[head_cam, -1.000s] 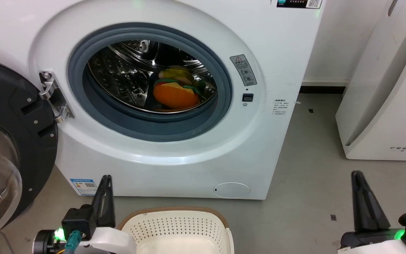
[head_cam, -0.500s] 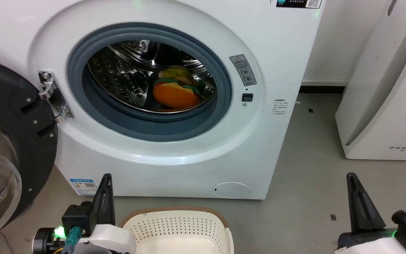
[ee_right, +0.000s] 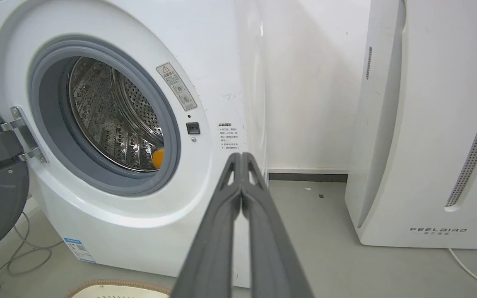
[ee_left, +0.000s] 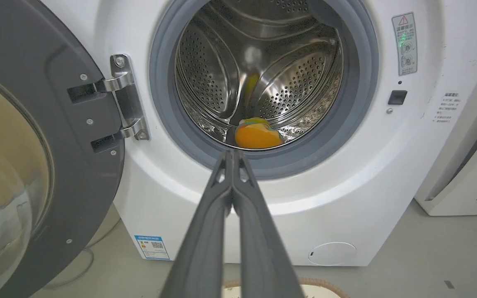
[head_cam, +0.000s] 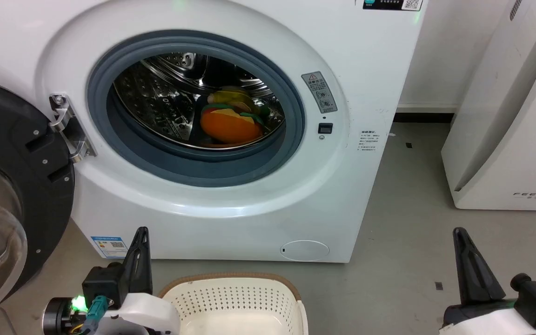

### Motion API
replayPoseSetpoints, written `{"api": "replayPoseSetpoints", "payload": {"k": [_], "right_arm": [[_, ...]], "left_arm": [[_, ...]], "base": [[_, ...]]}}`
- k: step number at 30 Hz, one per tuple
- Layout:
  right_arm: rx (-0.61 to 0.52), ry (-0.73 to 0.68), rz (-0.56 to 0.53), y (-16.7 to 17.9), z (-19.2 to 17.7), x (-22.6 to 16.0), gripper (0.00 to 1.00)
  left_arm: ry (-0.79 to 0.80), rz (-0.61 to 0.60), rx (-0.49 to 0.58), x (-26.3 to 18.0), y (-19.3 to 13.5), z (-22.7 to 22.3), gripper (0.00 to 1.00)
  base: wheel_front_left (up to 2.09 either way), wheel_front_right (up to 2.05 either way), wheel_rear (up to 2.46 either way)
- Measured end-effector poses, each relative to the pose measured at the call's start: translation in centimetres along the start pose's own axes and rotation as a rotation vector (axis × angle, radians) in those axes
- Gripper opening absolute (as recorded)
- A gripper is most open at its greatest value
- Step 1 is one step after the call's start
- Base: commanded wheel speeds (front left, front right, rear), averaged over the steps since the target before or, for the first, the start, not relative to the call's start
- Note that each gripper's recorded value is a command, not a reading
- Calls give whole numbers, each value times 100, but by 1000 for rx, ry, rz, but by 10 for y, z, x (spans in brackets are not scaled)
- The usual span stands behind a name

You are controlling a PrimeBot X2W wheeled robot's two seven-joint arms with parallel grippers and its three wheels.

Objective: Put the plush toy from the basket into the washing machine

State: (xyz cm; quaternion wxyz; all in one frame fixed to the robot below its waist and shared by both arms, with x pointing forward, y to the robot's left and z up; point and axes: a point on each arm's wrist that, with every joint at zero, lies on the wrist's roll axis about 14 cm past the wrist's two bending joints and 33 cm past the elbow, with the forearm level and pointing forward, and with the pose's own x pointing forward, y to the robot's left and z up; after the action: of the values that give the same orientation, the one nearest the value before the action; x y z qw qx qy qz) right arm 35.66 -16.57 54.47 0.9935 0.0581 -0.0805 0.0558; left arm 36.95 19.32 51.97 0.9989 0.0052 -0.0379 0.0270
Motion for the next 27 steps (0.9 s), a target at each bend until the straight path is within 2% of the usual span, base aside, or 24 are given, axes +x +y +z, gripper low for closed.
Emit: {"api": "replayPoseSetpoints", "payload": {"k": [27], "right_arm": [[-41,59,6,1,-8,1,0]], "left_arm": [[16,-15,8,3,-4,4,0]], "base": [[0,0,0]]}}
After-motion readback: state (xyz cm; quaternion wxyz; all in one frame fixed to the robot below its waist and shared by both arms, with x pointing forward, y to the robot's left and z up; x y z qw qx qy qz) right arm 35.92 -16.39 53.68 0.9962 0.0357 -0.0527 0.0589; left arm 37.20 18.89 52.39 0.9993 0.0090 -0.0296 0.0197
